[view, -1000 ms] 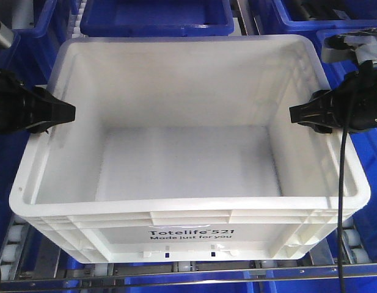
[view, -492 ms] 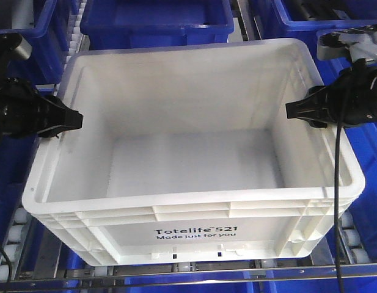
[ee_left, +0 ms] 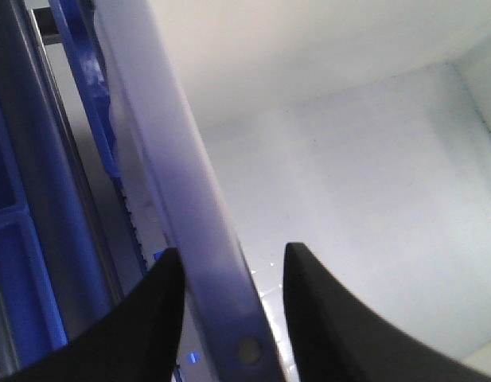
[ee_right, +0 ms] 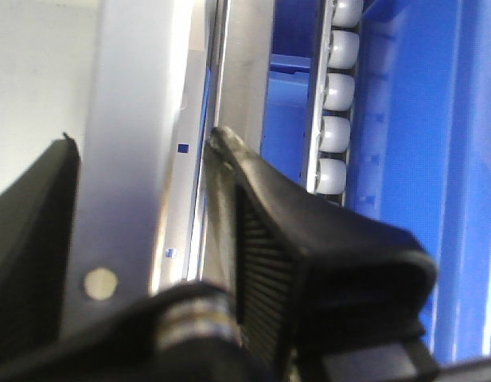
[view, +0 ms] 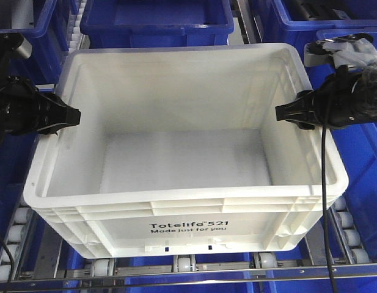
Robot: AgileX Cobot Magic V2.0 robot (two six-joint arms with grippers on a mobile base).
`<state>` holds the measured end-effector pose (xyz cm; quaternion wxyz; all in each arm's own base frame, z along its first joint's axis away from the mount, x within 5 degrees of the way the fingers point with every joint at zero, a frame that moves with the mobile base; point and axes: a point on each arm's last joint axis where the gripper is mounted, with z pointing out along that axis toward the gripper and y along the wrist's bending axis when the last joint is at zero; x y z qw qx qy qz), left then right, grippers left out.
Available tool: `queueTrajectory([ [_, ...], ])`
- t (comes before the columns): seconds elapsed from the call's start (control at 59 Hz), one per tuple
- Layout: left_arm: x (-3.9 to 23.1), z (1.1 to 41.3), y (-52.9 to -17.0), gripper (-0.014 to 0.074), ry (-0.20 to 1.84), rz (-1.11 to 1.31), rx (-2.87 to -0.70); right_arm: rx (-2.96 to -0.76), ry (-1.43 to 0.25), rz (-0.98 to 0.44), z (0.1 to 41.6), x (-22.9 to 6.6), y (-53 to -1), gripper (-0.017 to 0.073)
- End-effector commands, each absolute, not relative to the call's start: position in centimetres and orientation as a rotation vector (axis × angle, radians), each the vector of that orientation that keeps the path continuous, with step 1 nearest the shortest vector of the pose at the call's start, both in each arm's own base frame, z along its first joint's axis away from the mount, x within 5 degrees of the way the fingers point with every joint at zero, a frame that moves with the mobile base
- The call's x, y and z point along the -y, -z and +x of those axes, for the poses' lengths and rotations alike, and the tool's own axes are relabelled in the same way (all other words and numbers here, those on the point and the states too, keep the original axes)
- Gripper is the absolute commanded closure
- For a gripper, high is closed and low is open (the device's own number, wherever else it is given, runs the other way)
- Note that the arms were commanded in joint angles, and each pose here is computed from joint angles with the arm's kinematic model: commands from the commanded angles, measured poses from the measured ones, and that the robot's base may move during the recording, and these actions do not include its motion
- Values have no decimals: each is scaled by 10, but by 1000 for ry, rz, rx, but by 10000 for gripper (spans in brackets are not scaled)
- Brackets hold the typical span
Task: Move bin from left to right shelf
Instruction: 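Push the gripped crate forward onto the roller shelf between blue bins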
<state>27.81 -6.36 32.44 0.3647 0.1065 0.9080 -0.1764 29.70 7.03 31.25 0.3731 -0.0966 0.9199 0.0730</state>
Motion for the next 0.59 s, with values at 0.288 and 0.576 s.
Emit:
queueTrajectory([
  [0.288,72,286,-338,600,517,247,-2237,-2197,-241,-181,312,-75,-332,564],
  [0.576,72,289,-336,600,512,240,-2237,-2224,-237,-183,317,-76,-323,564],
])
